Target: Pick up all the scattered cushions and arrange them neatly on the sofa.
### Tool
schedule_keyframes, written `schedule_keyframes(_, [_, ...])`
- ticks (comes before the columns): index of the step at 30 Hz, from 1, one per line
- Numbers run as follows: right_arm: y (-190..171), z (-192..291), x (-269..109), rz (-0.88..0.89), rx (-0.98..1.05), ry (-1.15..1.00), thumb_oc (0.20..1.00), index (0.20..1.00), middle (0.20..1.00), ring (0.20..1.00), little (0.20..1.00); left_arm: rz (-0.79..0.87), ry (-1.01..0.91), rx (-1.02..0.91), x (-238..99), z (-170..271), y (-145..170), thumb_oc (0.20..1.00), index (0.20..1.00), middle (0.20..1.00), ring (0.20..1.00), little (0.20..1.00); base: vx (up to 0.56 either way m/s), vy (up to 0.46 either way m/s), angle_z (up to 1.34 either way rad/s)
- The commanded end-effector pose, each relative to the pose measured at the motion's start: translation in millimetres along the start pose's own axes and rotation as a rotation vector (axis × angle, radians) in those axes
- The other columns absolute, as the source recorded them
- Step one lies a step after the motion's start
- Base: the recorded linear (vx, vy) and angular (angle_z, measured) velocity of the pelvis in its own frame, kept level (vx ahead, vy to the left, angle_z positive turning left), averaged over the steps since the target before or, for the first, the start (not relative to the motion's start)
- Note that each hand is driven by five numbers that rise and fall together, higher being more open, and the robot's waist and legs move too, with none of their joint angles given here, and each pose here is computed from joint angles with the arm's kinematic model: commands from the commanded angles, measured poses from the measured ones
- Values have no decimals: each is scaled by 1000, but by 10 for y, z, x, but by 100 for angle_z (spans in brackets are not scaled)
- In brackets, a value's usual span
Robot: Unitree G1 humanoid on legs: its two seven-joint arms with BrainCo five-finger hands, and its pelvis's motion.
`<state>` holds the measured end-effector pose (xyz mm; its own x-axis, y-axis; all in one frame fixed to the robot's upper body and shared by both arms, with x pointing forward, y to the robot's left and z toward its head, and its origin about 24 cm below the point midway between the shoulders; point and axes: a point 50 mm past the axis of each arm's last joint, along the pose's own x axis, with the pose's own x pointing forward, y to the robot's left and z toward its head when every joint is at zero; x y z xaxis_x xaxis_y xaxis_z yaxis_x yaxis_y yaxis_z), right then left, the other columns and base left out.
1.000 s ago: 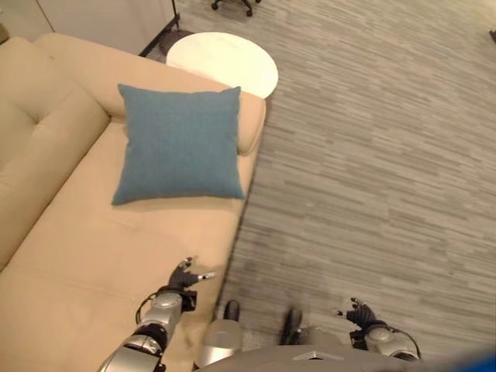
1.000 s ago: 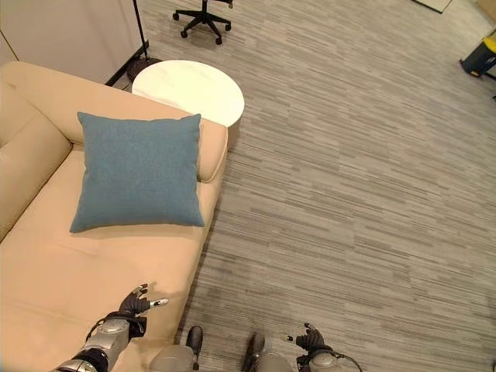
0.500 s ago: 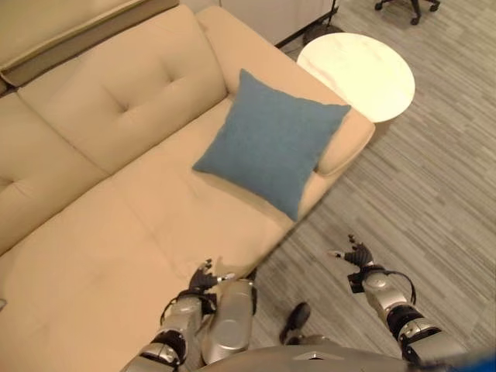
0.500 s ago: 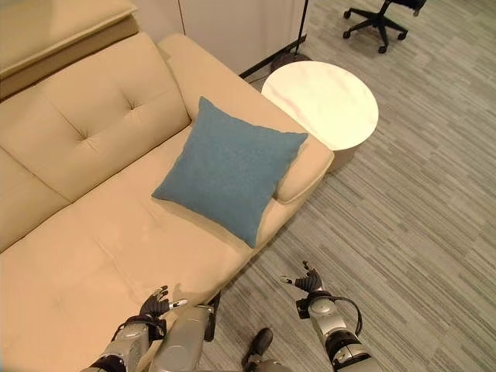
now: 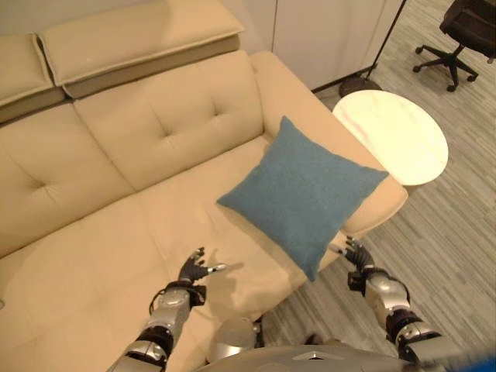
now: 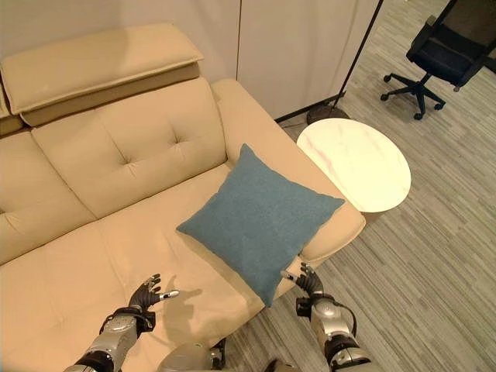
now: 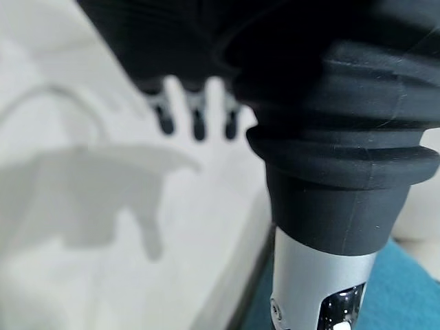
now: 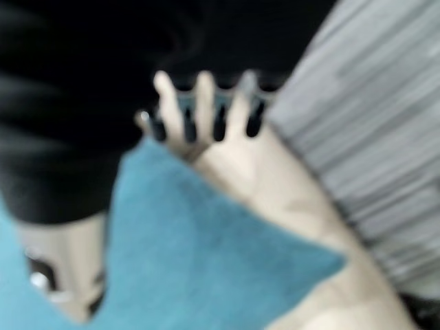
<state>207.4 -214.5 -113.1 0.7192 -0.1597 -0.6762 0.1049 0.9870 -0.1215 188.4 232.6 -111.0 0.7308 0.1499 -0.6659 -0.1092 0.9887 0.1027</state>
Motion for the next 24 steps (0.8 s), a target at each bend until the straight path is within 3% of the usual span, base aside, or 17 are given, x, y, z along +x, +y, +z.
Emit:
schedule_keyframes(1, [-421, 133, -2, -78, -60, -39, 1000, 1000, 1000, 1000, 1000, 2, -58, -34, 55, 143, -62, 1000, 1000, 1000, 1000, 1000, 90, -113, 38])
schedule_keyframes(8, [-1219, 23, -195, -278, 4, 16, 1000, 1000, 1000, 1000, 1000, -32, -131, -39, 93, 347, -109, 1000, 1000, 1000, 1000, 1000, 144, -126, 14])
schedule_keyframes(9, [-591, 512, 13, -155, 7, -212, 1000, 1000, 1000, 1000, 1000, -42, -160, -68, 91, 407, -210, 1000, 1000, 1000, 1000, 1000, 102, -74, 6])
schedule_keyframes(12, [-251, 841, -67, -66, -1, -401, 1000, 1000, 1000, 1000, 1000, -4, -329, -119, 31, 745, -213, 1000, 1000, 1000, 1000, 1000, 63, -10, 29])
schedule_keyframes(24, [278, 1513, -165, 67, 15, -638, 1000, 1000, 1000, 1000, 1000, 166, -628, -127, -34, 1632, 24, 1000, 1000, 1000, 1000, 1000, -13, 62, -6])
